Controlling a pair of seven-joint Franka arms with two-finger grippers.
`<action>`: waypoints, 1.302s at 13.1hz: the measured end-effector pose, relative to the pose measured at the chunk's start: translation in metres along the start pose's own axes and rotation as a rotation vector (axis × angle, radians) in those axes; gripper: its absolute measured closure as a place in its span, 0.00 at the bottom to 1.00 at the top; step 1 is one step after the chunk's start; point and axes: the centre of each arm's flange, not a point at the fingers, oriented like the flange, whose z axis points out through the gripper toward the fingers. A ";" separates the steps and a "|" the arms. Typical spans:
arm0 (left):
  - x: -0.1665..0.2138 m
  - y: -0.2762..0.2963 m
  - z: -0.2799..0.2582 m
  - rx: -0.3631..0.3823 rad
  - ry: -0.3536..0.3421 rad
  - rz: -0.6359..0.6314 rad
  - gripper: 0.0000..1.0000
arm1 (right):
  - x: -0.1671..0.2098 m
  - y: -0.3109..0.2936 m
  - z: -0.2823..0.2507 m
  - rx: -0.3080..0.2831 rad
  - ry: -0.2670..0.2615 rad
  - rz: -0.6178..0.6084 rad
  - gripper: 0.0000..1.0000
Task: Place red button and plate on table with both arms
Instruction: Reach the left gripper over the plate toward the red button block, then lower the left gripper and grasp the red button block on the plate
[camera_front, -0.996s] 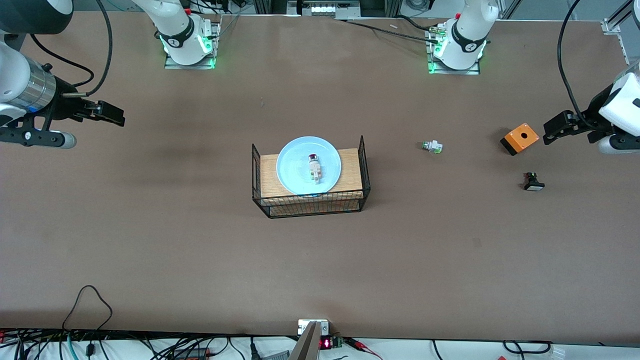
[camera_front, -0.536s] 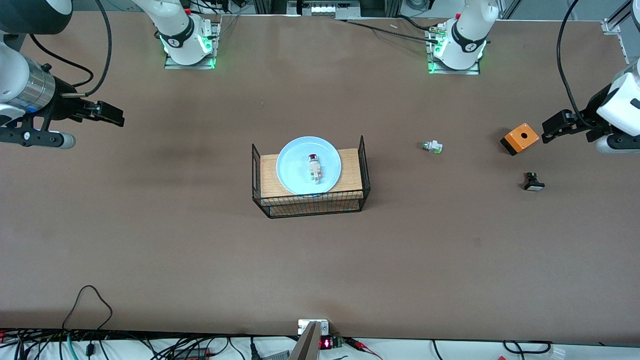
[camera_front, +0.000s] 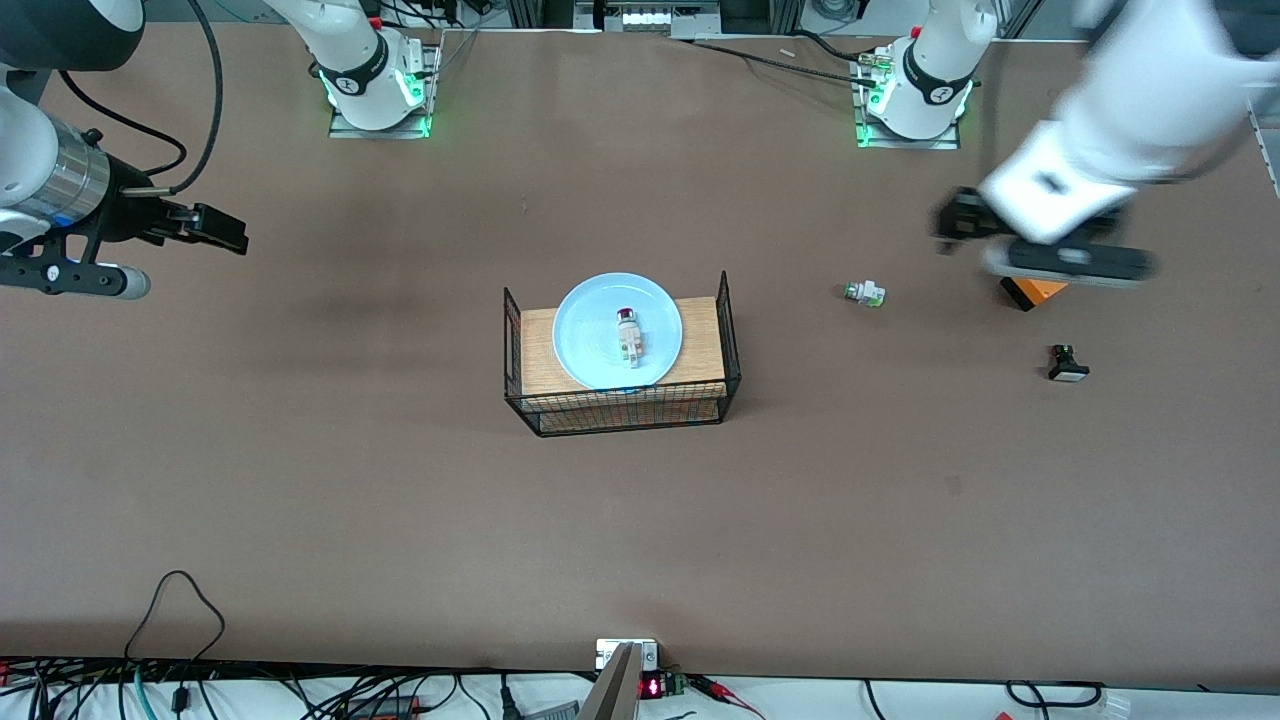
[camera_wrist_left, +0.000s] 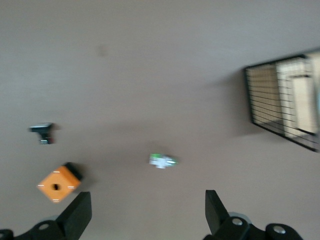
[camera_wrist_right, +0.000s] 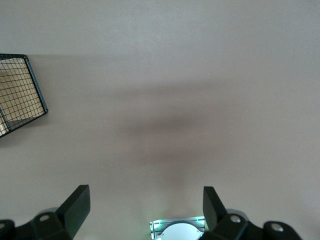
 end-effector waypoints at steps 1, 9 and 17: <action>-0.002 0.035 0.006 -0.006 -0.010 0.012 0.00 | 0.000 0.000 0.000 0.000 0.000 0.000 0.00; 0.049 0.190 0.061 -0.159 -0.037 -0.014 0.00 | 0.000 -0.001 0.001 0.000 -0.001 -0.002 0.00; 0.072 0.270 0.146 -0.179 -0.030 -0.105 0.00 | -0.001 -0.017 0.003 0.102 -0.029 0.004 0.00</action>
